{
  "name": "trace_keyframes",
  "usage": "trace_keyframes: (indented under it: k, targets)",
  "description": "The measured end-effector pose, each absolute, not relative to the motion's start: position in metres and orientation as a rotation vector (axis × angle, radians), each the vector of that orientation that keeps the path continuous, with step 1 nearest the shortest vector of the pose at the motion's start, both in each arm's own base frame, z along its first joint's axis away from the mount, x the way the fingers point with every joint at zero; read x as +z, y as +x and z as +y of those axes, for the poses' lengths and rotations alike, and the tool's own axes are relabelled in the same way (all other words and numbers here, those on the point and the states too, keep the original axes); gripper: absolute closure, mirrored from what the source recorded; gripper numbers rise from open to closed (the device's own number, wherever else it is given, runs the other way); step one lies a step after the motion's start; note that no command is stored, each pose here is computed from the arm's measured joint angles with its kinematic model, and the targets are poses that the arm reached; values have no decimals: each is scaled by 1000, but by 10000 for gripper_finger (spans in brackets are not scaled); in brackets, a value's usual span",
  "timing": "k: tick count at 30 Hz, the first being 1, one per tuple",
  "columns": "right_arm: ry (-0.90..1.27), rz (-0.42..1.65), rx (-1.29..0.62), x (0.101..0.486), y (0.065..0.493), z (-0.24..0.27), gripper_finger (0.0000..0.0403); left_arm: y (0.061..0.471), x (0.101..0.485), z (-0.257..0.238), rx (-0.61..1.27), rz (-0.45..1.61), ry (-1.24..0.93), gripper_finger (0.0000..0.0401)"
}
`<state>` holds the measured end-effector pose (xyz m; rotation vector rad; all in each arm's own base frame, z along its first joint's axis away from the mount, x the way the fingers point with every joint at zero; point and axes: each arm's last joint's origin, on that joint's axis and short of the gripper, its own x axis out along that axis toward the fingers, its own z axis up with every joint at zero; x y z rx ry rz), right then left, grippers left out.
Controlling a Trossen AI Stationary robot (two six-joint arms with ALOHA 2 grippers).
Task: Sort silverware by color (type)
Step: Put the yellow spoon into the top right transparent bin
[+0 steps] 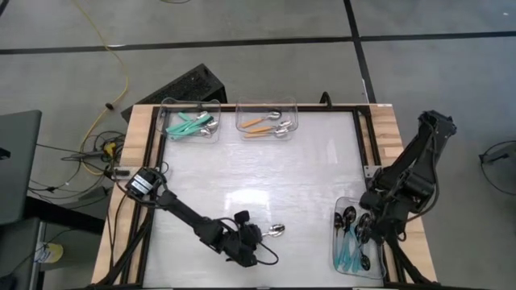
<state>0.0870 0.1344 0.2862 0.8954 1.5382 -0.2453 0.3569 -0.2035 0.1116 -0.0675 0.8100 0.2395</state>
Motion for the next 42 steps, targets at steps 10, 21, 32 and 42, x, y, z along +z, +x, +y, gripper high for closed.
trace_keyframes:
  k: [10,21,32,42]
  targets:
    - [1053,1344,-312,293,99,125,181,344,128,-162,240,919,206,376]
    - [1072,837,-294,305,125,122,181,292,210,-23,159,771,154,376]
    - [749,533,-392,312,150,95,181,307,277,130,264,722,172,376]
    - [522,532,-459,320,154,24,184,351,255,220,240,805,156,376]
